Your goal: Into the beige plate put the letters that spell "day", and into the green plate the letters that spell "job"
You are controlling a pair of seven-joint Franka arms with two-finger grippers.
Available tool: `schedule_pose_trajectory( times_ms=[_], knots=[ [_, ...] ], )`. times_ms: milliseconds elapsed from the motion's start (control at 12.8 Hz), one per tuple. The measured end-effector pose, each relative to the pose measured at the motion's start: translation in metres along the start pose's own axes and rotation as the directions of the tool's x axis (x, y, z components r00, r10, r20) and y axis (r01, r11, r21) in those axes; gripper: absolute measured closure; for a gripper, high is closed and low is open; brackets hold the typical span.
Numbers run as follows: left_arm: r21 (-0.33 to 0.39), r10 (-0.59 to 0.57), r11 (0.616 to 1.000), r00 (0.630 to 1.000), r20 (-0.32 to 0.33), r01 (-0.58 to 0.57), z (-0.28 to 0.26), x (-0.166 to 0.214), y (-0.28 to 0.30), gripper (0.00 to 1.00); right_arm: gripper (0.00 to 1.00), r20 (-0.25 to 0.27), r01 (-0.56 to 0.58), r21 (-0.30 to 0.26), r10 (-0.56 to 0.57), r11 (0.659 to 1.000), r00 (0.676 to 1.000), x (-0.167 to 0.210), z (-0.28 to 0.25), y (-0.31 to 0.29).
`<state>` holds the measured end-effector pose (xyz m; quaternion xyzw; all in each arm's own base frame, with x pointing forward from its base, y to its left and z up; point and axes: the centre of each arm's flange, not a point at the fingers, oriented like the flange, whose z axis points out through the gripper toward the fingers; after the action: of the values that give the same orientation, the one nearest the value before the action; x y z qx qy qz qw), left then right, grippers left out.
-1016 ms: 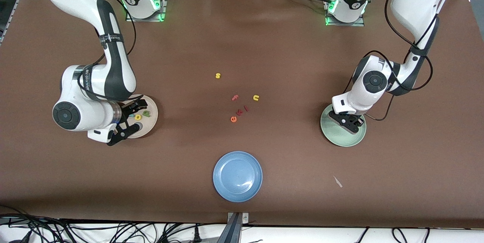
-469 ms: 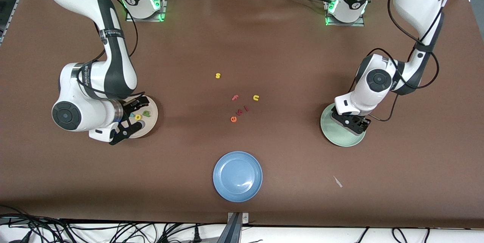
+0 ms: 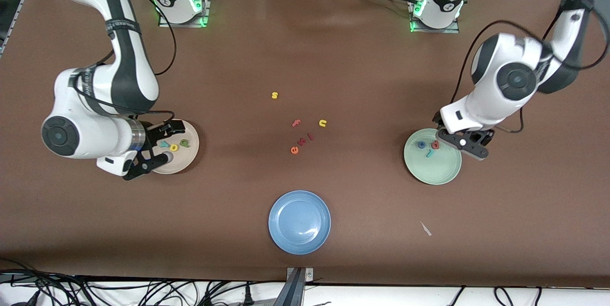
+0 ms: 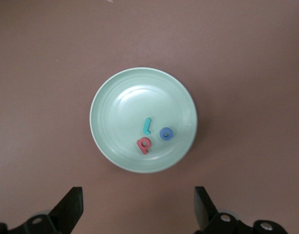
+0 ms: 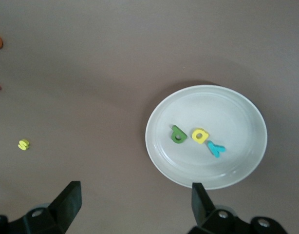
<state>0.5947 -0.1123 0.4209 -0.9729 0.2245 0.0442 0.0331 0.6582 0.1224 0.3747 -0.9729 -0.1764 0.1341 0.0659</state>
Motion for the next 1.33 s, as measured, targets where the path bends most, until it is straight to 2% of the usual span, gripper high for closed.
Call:
schedule_pose_trajectory(
  times_ms=[156,313,547,704,1016,1173,1329],
  knots=[
    [-0.006,-0.074,0.997,0.997,-0.004,0.074,-0.064,-0.003,-0.007,0.0,0.0,-0.005,-0.066,-0.015,0.065,0.998,0.998,-0.007,-0.012,-0.006],
    [-0.01,-0.141,0.99,0.989,0.034,0.141,-0.087,-0.01,-0.013,0.0,0.0,-0.015,-0.098,-0.07,0.097,0.993,0.995,-0.016,-0.026,-0.013],
    [-0.024,-0.236,0.971,0.969,0.069,0.238,-0.127,-0.024,-0.023,0.0,0.0,-0.06,-0.151,-0.09,0.146,0.984,0.987,-0.034,-0.056,-0.012],
    [-0.038,-0.275,0.96,0.961,0.039,0.276,-0.161,-0.042,-0.038,0.0,0.0,-0.091,-0.177,-0.108,0.168,0.978,0.982,-0.051,-0.077,0.0],
    [-0.003,-0.318,0.948,0.944,-0.092,0.319,-0.211,-0.102,-0.023,0.0,0.0,-0.143,-0.219,-0.115,0.203,0.969,0.969,-0.078,-0.11,0.029],
    [-0.065,-0.359,0.933,0.926,-0.116,0.354,-0.219,-0.123,-0.035,0.0,0.0,-0.159,-0.232,-0.125,0.212,0.965,0.964,-0.09,-0.121,0.044],
    [-0.098,-0.387,0.921,0.917,-0.101,0.378,-0.211,-0.125,-0.051,0.0,0.0,-0.158,-0.246,-0.137,0.224,0.96,0.962,-0.1,-0.127,0.058]
  ],
)
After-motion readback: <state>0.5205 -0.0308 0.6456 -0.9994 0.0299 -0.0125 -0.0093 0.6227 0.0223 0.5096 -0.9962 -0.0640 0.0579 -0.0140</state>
